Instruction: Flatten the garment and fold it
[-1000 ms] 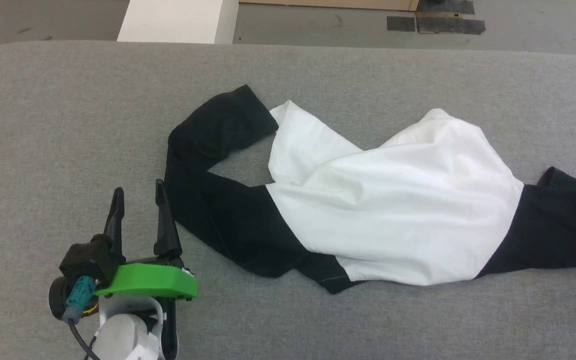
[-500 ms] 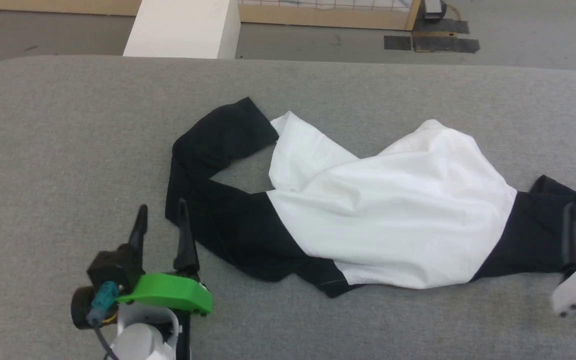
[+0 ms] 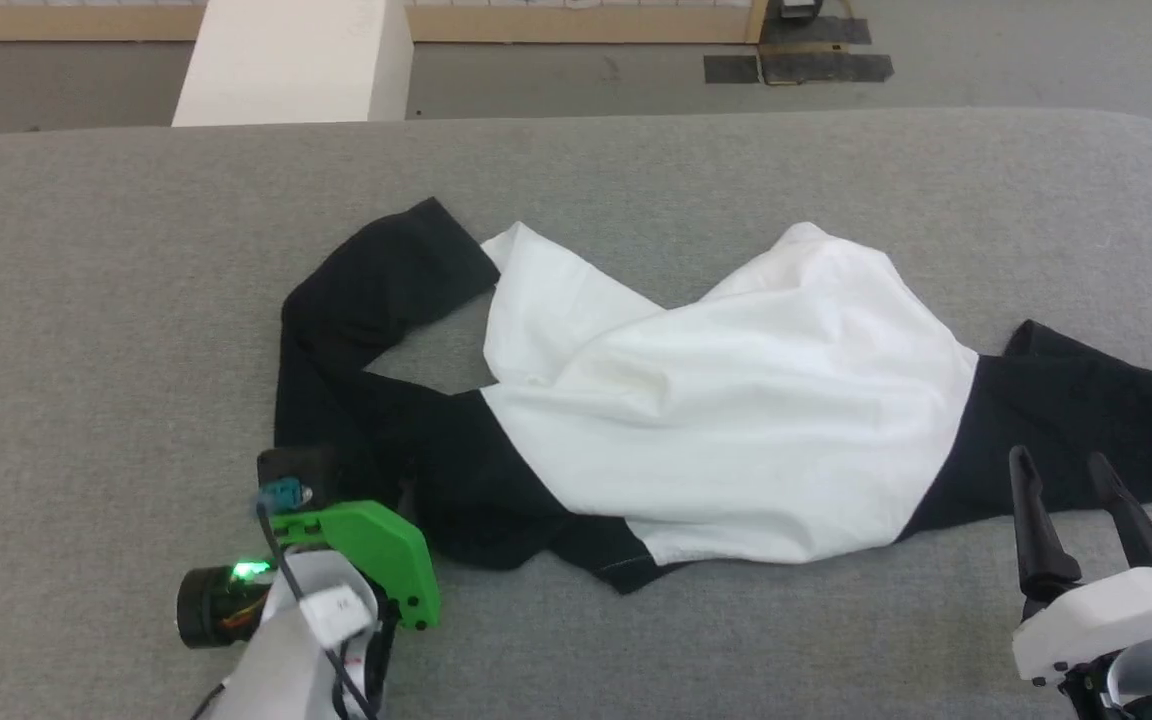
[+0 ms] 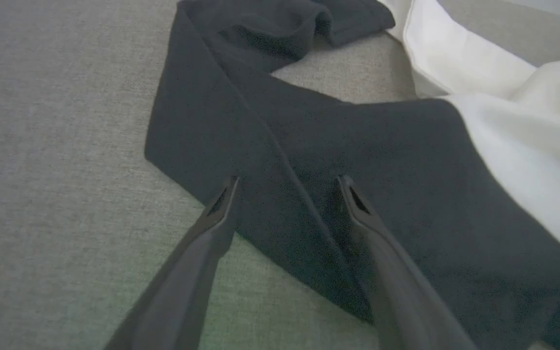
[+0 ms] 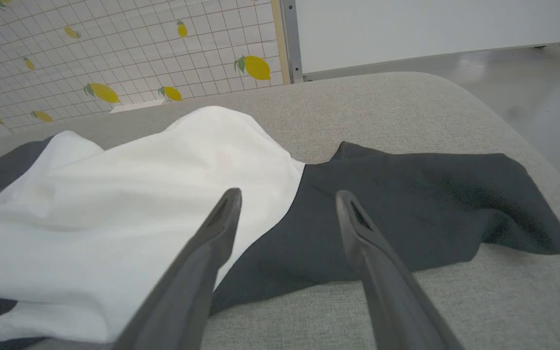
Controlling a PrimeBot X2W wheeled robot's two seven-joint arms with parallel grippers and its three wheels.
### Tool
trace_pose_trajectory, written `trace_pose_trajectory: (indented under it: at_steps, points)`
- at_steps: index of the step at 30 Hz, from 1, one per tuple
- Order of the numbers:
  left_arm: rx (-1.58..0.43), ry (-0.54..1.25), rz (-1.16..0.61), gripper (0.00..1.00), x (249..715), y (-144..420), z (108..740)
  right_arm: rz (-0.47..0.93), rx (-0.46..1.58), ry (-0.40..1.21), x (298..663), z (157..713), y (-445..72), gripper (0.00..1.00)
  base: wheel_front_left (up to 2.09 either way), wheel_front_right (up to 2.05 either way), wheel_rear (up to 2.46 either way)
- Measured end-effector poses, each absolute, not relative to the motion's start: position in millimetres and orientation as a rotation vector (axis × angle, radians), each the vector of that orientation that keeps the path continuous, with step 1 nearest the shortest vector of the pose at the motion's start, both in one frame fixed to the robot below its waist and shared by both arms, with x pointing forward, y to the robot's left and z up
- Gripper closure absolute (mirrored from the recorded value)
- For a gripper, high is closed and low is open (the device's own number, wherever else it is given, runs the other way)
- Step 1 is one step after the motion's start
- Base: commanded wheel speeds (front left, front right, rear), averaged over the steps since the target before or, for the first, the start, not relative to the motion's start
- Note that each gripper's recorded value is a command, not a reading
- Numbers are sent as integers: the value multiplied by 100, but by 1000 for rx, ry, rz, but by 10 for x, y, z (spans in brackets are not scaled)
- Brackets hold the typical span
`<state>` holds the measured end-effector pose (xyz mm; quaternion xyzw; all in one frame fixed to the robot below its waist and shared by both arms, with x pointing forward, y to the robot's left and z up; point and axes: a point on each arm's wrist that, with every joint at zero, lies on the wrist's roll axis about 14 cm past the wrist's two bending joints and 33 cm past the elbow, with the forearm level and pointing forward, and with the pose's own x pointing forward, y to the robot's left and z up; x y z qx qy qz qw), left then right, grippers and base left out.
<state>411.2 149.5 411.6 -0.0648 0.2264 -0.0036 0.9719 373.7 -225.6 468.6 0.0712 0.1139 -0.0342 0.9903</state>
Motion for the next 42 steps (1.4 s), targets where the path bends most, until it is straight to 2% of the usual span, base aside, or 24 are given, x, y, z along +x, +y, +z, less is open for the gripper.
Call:
trace_pose_trajectory:
  at_steps: [1,2,3,8,15,19,20,21,22,27,30,37,42]
  points:
    - [-120,498,-5,8,4109,1511,4053,-70,143,230,3733,4683,-2258,0,0,0,0]
    - [-106,543,-6,69,4101,1531,3985,-71,142,232,3728,4677,-2260,0,0,0,0]
    - [-92,568,-9,100,4117,1553,3962,-71,142,235,3723,4671,-2259,0,0,0,0]
    - [-76,542,39,100,4261,1771,4075,-74,152,240,3709,4652,-2265,0,0,0,0]
    - [-34,288,199,100,4448,2465,4625,-78,160,237,3738,4637,-2276,0,0,0,0]
    - [-46,233,224,100,4461,2647,4689,-54,164,239,3797,4626,-2195,0,0,0,0]
    - [-60,240,226,71,4455,2663,4651,-47,167,237,3814,4631,-2171,0,0,0,0]
    - [-61,246,226,6,4445,2670,4618,-42,169,236,3821,4634,-2153,0,0,0,0]
    - [-59,250,227,0,4430,2677,4586,-37,171,234,3825,4639,-2137,0,0,0,0]
    - [-119,194,250,0,4372,2624,4609,-32,173,220,3810,4693,-2125,0,0,0,0]
    - [-195,209,223,0,4230,2403,4518,-35,173,211,3782,4729,-2137,0,0,0,0]
    - [-255,353,47,0,3915,1682,4283,-40,174,200,3738,4777,-2157,0,0,0,0]
    - [-232,473,-4,0,3853,1512,4093,-20,180,204,3754,4772,-2091,0,0,0,0]
